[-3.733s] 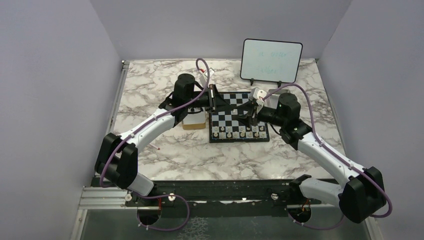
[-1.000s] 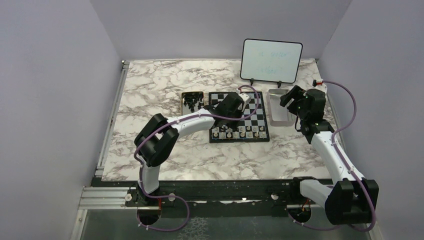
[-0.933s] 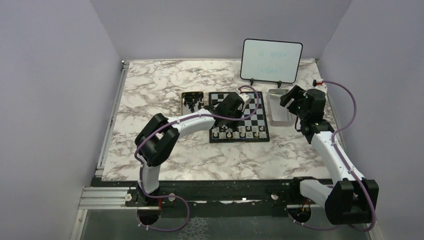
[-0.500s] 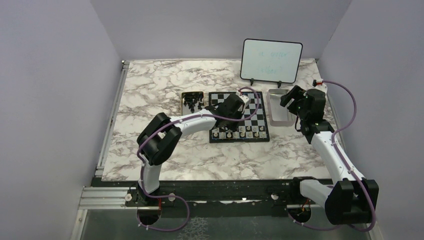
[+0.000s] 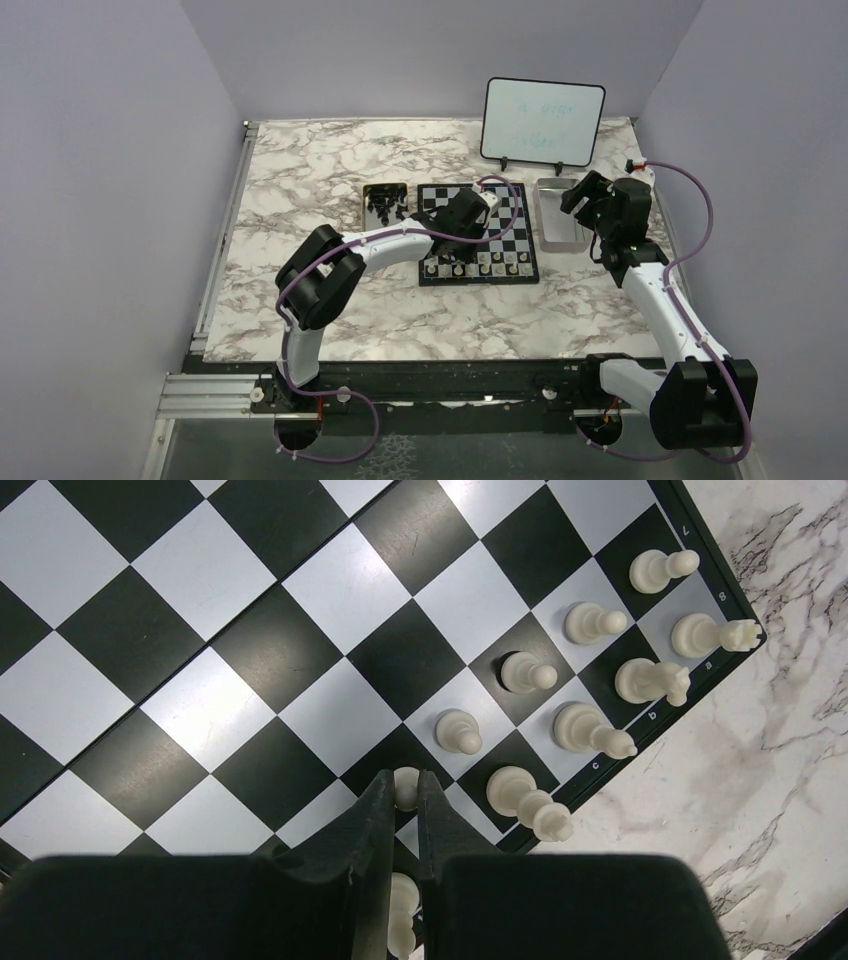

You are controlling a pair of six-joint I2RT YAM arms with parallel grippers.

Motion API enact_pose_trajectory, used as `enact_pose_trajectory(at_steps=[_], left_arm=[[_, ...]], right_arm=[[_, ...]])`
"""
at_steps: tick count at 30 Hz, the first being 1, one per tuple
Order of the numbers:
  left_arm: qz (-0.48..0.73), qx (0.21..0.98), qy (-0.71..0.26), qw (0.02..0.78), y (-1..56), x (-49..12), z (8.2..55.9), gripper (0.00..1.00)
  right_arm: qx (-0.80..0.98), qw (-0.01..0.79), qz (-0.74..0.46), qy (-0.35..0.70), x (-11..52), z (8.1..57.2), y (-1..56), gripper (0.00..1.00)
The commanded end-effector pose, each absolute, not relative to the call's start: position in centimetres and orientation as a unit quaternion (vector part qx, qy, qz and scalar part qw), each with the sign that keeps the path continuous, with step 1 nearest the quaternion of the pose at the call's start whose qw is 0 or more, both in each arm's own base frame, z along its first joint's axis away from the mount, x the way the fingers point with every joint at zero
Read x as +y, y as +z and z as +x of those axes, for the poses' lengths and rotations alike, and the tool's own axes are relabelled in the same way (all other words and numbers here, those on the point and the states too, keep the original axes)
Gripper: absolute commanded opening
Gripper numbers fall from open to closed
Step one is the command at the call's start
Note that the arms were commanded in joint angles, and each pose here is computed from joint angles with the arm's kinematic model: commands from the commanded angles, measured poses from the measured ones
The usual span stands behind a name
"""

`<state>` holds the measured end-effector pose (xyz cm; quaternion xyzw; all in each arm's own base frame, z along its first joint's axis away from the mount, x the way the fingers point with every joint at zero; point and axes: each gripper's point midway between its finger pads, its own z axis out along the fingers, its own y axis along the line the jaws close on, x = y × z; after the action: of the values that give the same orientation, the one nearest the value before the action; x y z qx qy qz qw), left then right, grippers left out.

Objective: Set up the chess pieces on the board
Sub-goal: Place the chess piece on the chessboard.

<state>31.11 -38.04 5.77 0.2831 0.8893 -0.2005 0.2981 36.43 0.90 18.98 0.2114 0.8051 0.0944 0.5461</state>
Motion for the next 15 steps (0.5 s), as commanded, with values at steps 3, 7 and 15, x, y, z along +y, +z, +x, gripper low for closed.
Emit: enact_pose_trajectory(at_steps=[3, 7, 15], left_arm=[[0.287, 0.889, -0.189, 0.302, 5.6, -38.2, 31.5, 0.16], [0.288, 0.889, -0.189, 0.302, 5.6, -38.2, 31.5, 0.22], [0.287, 0.885, -0.193, 0.311, 7.1, -38.4, 31.7, 0.34]], right_arm=[[0.801, 0.554, 0.213, 0.077, 0.2, 36.1, 19.3, 0.77], [0.802, 0.553, 0.212, 0.076, 0.2, 36.1, 19.2, 0.77], [0.808, 0.549, 0.198, 0.087, 0.8, 36.0, 19.0, 0.77]])
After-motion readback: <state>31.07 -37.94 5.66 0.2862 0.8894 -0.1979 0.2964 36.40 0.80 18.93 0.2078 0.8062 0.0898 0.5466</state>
